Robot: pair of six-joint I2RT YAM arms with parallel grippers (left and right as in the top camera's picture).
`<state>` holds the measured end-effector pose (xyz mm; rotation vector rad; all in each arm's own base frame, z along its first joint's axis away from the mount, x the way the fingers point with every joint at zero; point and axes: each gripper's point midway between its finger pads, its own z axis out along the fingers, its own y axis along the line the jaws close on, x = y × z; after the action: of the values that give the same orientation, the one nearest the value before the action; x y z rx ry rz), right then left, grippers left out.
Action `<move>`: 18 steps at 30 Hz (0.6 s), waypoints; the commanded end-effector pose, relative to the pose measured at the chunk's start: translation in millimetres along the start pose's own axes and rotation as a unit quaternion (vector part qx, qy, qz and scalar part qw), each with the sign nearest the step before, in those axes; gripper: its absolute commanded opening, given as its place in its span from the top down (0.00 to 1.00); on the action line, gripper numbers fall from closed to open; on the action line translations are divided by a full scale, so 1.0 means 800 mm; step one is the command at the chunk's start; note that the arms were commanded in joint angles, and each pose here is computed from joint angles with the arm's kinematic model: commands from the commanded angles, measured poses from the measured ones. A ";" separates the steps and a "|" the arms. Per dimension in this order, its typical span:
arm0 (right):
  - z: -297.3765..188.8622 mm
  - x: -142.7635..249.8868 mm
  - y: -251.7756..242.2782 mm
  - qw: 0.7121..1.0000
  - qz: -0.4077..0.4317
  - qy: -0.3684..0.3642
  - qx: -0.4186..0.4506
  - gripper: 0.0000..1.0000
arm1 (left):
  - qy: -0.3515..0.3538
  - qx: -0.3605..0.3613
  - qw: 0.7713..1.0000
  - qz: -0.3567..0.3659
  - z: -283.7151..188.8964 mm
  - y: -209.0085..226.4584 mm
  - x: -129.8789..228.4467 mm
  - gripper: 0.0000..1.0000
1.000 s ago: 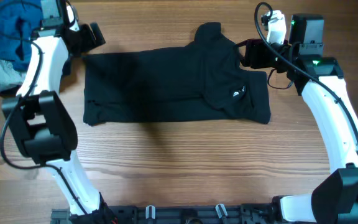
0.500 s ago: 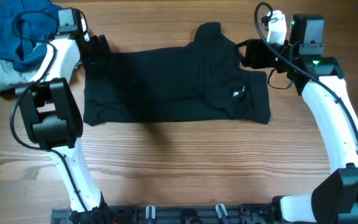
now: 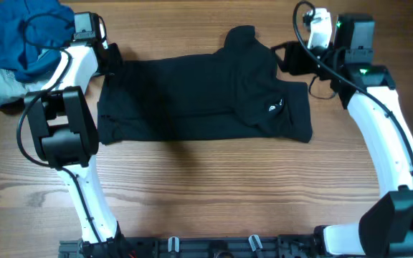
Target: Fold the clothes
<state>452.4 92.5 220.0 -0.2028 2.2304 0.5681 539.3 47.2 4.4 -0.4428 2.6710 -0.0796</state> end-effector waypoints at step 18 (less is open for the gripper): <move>0.205 0.019 -0.095 0.995 0.032 -0.099 -0.001 0.29 | 0.140 -0.035 0.988 -0.047 -0.089 -0.011 0.084 0.96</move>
<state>571.8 106.0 87.8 -0.1136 2.0654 0.6199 460.2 16.8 23.1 -0.5683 2.9519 -0.0709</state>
